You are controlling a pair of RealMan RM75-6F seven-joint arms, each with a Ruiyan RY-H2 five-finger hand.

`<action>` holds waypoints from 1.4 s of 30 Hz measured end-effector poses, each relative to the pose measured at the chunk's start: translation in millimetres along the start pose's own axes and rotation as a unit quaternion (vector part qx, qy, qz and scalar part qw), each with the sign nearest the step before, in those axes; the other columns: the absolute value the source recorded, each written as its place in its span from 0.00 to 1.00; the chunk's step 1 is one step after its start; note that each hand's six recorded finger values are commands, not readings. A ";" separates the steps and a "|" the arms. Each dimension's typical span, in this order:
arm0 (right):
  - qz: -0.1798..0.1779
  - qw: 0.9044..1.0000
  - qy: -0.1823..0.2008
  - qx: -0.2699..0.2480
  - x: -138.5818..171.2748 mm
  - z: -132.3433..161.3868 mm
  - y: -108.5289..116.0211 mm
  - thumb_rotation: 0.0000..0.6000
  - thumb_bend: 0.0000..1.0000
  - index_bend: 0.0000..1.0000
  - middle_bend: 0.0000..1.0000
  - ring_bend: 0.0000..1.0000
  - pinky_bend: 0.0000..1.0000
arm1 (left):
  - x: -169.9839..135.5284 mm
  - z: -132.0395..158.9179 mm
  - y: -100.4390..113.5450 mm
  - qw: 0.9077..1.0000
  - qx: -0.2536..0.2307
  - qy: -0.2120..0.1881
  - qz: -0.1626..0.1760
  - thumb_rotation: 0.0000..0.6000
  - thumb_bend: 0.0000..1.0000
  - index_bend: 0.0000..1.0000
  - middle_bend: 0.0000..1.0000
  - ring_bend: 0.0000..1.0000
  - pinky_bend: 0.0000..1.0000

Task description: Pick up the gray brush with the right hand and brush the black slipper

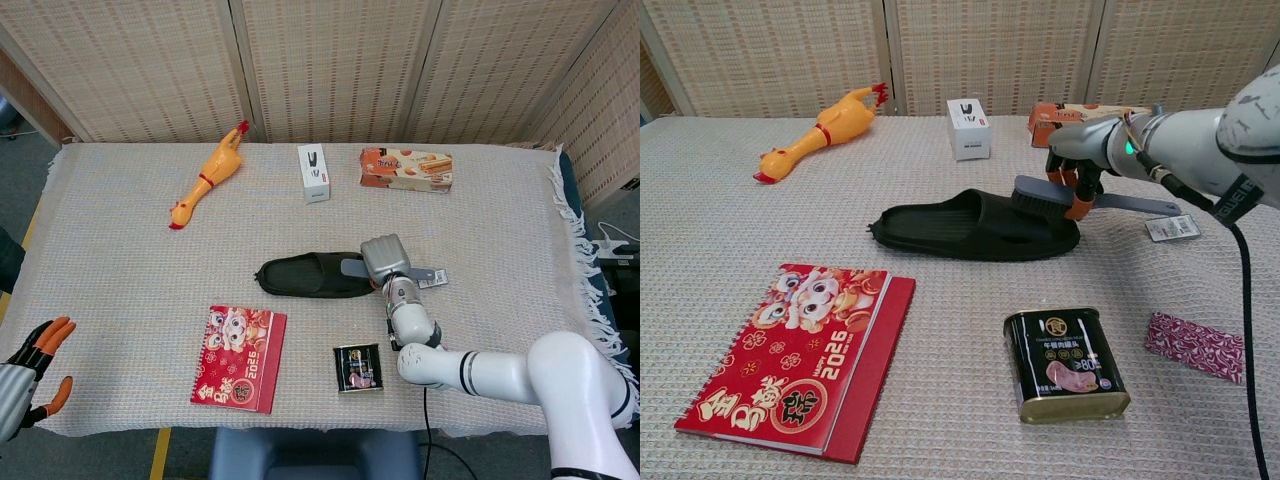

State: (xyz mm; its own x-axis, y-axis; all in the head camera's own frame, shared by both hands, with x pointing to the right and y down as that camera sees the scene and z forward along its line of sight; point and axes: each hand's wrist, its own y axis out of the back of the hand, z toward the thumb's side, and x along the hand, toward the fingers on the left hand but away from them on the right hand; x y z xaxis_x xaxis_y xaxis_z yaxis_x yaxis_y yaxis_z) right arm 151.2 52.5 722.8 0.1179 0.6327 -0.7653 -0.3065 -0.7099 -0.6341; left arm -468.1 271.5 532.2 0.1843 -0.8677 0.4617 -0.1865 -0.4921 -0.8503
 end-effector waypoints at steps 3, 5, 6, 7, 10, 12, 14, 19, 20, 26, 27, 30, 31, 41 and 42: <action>0.000 1.000 0.001 -0.006 0.1 1.4 2.8 1.00 0.43 0.80 0.55 0.59 0.82 | -0.2 0.9 0.0 1.000 0.000 -0.001 0.001 1.00 0.52 0.00 0.00 0.00 0.35; -0.004 1.000 0.006 -0.010 -0.2 6.4 6.3 1.00 0.43 0.80 0.55 0.59 0.82 | 0.0 0.7 0.0 1.000 -0.001 -0.001 0.000 1.00 0.52 0.00 0.00 0.00 0.35; -0.006 1.000 0.010 -0.012 -0.4 10.9 8.4 1.00 0.43 0.80 0.55 0.59 0.82 | 0.2 0.5 -0.2 1.000 -0.001 -0.001 0.000 1.00 0.52 0.00 0.00 0.00 0.35; -0.008 1.000 0.013 -0.013 -0.5 14.3 9.9 1.00 0.43 0.80 0.55 0.59 0.82 | 0.4 0.3 -0.2 1.000 -0.001 -0.001 -0.001 1.00 0.52 0.00 0.00 0.00 0.35; -0.014 1.000 0.022 -0.016 -0.6 24.9 13.5 1.00 0.43 0.80 0.55 0.59 0.82 | 0.4 -0.9 0.1 1.000 -0.002 0.001 -0.001 1.00 0.52 0.00 0.00 0.00 0.35; -0.015 0.999 0.025 -0.014 -0.4 28.4 13.1 1.00 0.43 0.80 0.55 0.59 0.82 | 0.0 -1.5 0.9 1.000 -0.003 0.002 0.000 1.00 0.52 0.00 0.00 0.00 0.35; -0.013 1.000 0.023 -0.007 -0.4 28.1 11.1 1.00 0.43 0.80 0.55 0.59 0.82 | -0.6 -1.6 1.9 1.000 -0.004 0.002 0.002 1.00 0.52 0.00 0.00 0.00 0.35; -0.008 1.000 0.011 0.016 0.2 17.4 1.2 1.00 0.43 0.80 0.55 0.59 0.82 | -2.3 -0.9 0.9 1.000 -0.002 0.000 0.000 1.00 0.52 0.00 0.00 0.00 0.35; -0.007 1.000 0.009 0.021 0.6 13.8 -1.7 1.00 0.43 0.80 0.55 0.59 0.82 | -2.3 -0.8 0.7 1.000 -0.002 0.000 -0.001 1.00 0.52 0.00 0.00 0.00 0.35; 0.008 1.000 -0.003 0.017 4.5 -7.0 -15.0 1.00 0.44 0.79 0.55 0.59 0.82 | -4.1 3.5 -3.0 1.000 -0.012 -0.009 -0.017 1.00 0.53 0.00 0.00 0.00 0.36; 0.006 1.000 0.000 0.013 6.8 -9.5 -14.6 1.00 0.44 0.79 0.55 0.59 0.82 | -5.5 4.7 -3.6 1.000 -0.014 -0.012 -0.022 1.00 0.53 0.00 0.00 0.00 0.36; -0.014 1.000 0.010 0.003 18.1 -19.7 -11.3 1.00 0.44 0.74 0.55 0.58 0.80 | -6.9 3.3 -3.3 1.000 -0.010 -0.009 -0.022 1.00 0.52 0.00 0.00 0.00 0.36; -0.022 1.000 0.013 -0.001 23.3 -24.8 -10.3 1.00 0.44 0.71 0.55 0.56 0.78 | -7.2 2.1 -2.8 1.000 -0.009 -0.006 -0.020 1.00 0.52 0.00 0.00 0.00 0.36; -0.061 0.998 -0.013 -0.029 109.2 -129.2 -59.8 1.00 0.45 0.60 0.50 0.50 0.71 | -6.9 1.3 -3.6 1.000 0.006 0.006 -0.011 1.00 0.52 0.00 0.00 0.00 0.36; -0.055 0.998 -0.019 -0.026 115.6 -138.6 -71.3 1.00 0.45 0.60 0.50 0.50 0.71 | -6.1 2.0 -4.6 1.000 0.008 0.005 -0.012 1.00 0.52 0.00 0.00 0.00 0.36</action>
State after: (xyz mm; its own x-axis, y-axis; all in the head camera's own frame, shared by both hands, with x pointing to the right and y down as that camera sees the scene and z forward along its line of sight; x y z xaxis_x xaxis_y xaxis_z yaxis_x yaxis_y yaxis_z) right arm 317.6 133.3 664.2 0.1126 0.7178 -0.6870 -0.2437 -0.6504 -0.7195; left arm -466.4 279.2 532.8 0.1781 -0.8565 0.4844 -0.1676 -0.5115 -0.8428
